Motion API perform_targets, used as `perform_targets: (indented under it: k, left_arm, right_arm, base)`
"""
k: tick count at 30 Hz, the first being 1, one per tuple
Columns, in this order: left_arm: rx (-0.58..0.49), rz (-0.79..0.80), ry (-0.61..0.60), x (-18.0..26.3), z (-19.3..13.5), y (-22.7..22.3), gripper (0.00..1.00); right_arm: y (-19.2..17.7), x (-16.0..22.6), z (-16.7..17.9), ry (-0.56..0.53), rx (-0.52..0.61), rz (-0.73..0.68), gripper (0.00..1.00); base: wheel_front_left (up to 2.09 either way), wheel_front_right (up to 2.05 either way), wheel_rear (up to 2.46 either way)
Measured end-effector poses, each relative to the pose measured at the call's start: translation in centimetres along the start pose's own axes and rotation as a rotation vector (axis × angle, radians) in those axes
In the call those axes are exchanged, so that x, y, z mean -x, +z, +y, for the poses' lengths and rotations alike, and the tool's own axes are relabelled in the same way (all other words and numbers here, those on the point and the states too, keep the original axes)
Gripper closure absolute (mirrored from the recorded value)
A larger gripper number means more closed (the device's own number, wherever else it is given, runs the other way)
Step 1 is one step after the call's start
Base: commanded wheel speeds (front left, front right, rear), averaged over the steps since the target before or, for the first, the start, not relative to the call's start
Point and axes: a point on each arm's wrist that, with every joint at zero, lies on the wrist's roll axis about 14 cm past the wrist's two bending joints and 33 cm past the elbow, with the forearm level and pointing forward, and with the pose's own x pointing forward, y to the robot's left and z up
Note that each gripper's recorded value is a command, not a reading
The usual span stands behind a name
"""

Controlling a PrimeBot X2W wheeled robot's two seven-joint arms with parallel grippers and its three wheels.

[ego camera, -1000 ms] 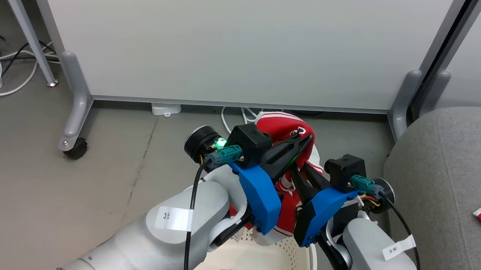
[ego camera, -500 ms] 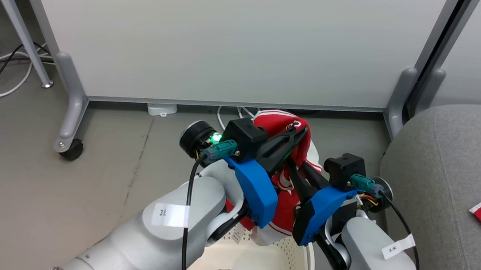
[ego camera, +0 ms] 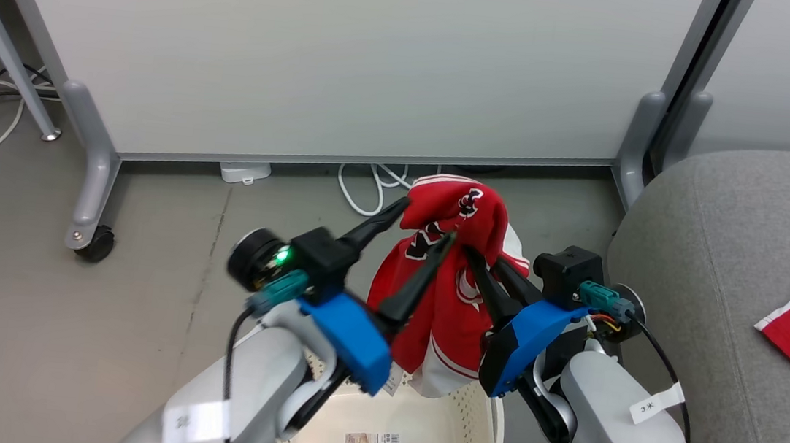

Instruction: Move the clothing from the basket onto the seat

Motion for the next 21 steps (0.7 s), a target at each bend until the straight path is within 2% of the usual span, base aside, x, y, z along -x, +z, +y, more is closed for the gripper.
perform_targets:
  k: [12, 21]
  left_arm:
    - [0.026, -0.014, 0.200, 4.9, 4.0, -2.4, 0.00]
    - [0.026, 0.028, 0.309, 8.3, 5.5, -4.7, 0.00]
  right_arm:
    - [0.5, 1.0, -1.7, -0.051, -0.019, -0.033, 1.00]
    - [0.1, 2.0, -2.6, -0.084, -0.024, -0.032, 1.00]
  base:
    - [0.00, 0.00, 0.00]
    - [0.00, 0.00, 0.00]
